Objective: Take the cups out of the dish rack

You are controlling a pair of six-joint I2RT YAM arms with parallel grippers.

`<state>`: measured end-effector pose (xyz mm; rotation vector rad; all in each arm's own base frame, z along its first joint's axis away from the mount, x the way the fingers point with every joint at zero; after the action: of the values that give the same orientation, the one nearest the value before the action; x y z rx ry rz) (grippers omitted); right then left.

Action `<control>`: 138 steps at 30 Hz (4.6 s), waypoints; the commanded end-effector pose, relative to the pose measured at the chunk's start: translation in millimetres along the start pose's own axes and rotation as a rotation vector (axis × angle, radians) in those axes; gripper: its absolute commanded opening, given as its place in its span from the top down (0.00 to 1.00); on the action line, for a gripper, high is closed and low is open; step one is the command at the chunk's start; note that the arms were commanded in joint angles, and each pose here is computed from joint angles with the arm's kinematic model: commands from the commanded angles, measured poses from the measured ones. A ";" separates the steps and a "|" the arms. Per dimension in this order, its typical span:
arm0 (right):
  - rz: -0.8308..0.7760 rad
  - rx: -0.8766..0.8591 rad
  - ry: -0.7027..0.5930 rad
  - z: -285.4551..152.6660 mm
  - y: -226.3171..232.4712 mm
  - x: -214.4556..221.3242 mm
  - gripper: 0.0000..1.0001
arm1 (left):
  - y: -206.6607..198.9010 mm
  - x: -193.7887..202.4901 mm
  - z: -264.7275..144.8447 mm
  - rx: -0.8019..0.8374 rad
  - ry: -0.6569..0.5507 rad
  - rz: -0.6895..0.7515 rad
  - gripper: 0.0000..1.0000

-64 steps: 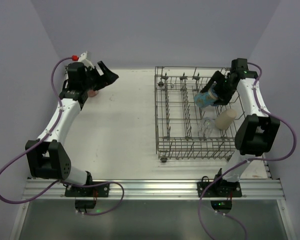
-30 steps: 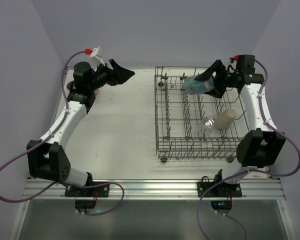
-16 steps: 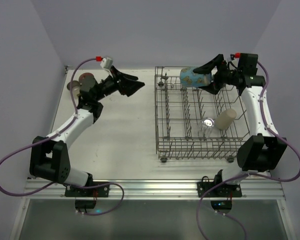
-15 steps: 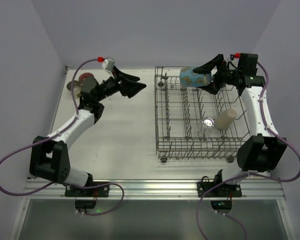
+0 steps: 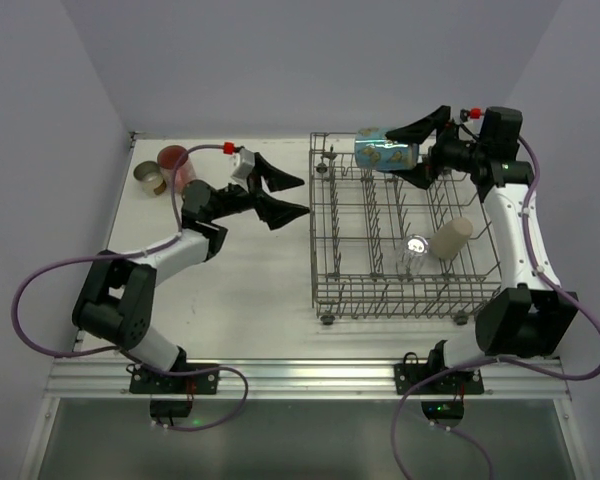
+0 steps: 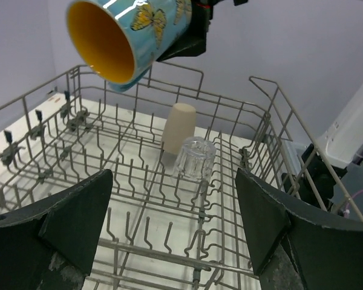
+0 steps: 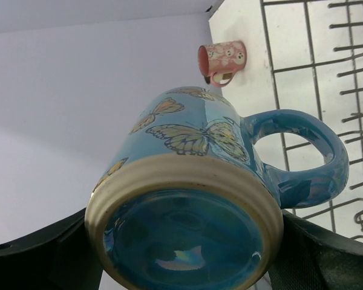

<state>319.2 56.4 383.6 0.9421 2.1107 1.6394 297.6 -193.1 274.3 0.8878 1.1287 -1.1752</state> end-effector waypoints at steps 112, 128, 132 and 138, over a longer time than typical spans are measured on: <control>0.271 -0.242 0.453 8.7 7.8 83.0 1.00 | -39.8 -76.5 83.6 0.255 -0.609 0.452 0.58; 0.286 -0.253 0.463 10.1 -2.9 83.7 1.00 | -57.7 -93.7 66.8 0.195 -0.672 0.432 0.97; 0.280 -0.263 0.483 11.5 -7.2 82.7 1.00 | -66.1 -96.1 57.8 0.185 -0.678 0.410 1.00; 0.221 -0.271 0.504 12.9 -9.8 82.6 1.00 | -73.4 -101.0 50.2 0.184 -0.680 0.316 1.00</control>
<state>269.5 120.0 377.3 0.9432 2.0602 2.4107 288.4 -262.8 290.2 0.7646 1.0240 -1.2672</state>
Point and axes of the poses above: each gripper's point midway between its finger pads, its own z axis out along the fingers, its own y axis along the line the jaws close on, x = y × z, the point moved 10 cm from there along -z, back along the fingers, and after that the axes turned 10 degrees about z, right-handed, at the moved point
